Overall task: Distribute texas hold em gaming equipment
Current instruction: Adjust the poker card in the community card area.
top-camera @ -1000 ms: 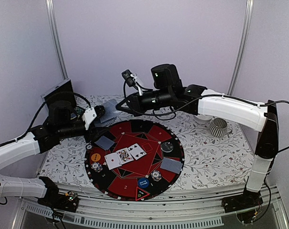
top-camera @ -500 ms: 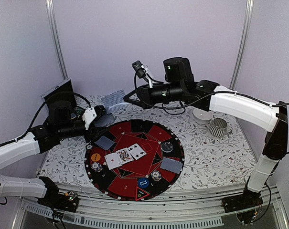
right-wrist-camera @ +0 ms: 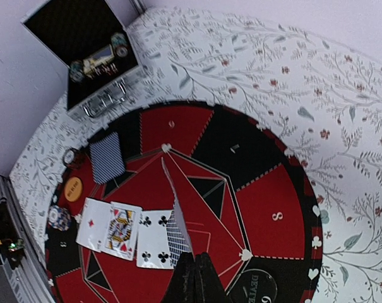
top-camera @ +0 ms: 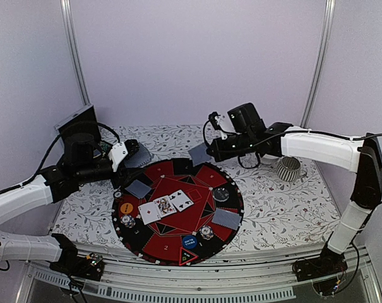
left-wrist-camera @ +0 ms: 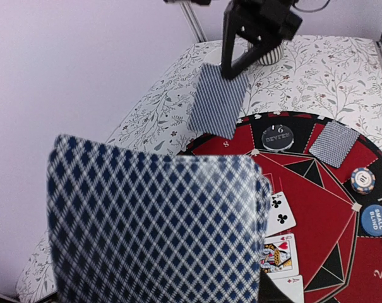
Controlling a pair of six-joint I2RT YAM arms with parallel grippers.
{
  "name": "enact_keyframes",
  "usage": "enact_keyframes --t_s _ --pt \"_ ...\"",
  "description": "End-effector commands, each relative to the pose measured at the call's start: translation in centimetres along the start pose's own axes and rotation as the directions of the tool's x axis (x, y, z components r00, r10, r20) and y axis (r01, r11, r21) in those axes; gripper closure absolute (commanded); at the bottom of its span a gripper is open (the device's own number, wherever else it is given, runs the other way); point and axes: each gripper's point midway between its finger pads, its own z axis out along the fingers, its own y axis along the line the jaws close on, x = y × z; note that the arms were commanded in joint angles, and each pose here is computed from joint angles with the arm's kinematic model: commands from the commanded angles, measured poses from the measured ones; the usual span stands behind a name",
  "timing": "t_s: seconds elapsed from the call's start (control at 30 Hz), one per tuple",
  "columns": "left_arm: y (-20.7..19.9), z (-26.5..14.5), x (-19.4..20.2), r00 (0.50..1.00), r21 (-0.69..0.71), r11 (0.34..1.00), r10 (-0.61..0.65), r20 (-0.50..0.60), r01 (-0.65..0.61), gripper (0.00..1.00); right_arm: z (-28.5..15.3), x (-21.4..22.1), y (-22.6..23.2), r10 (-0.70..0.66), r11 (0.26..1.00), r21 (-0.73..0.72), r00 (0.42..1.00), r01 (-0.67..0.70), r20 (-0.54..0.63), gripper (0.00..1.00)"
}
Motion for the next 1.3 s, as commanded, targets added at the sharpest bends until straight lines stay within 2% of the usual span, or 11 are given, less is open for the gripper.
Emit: enact_keyframes --t_s 0.0,0.23,0.47,0.77,1.07,1.27 --pt "-0.1 -0.1 -1.0 0.999 -0.002 1.000 0.019 0.028 -0.019 0.57 3.5 5.9 -2.3 0.013 0.996 0.084 0.985 0.001 -0.173 0.98" --pt "-0.1 -0.1 -1.0 0.999 -0.001 1.000 0.018 0.027 -0.018 0.57 6.6 10.6 -1.2 0.014 1.000 0.029 0.949 -0.005 -0.315 0.98" --pt "0.0 -0.1 -0.9 1.000 -0.003 1.000 0.018 0.026 -0.018 0.57 7.6 12.5 -0.6 0.016 1.000 0.015 0.930 -0.011 -0.366 0.98" --pt "0.0 -0.2 -1.0 0.999 -0.004 1.000 0.019 0.029 -0.019 0.57 7.7 13.0 1.2 0.014 0.999 -0.034 0.921 -0.029 -0.389 0.98" --pt "0.0 -0.2 -1.0 0.999 -0.007 1.000 0.021 0.028 -0.021 0.57 6.8 11.1 3.7 0.032 0.988 -0.129 0.933 -0.083 -0.358 0.98" --pt "0.0 -0.2 -1.0 0.999 -0.008 1.000 0.022 0.027 -0.022 0.57 6.9 11.9 4.7 0.028 0.984 -0.154 0.925 -0.093 -0.378 0.98"
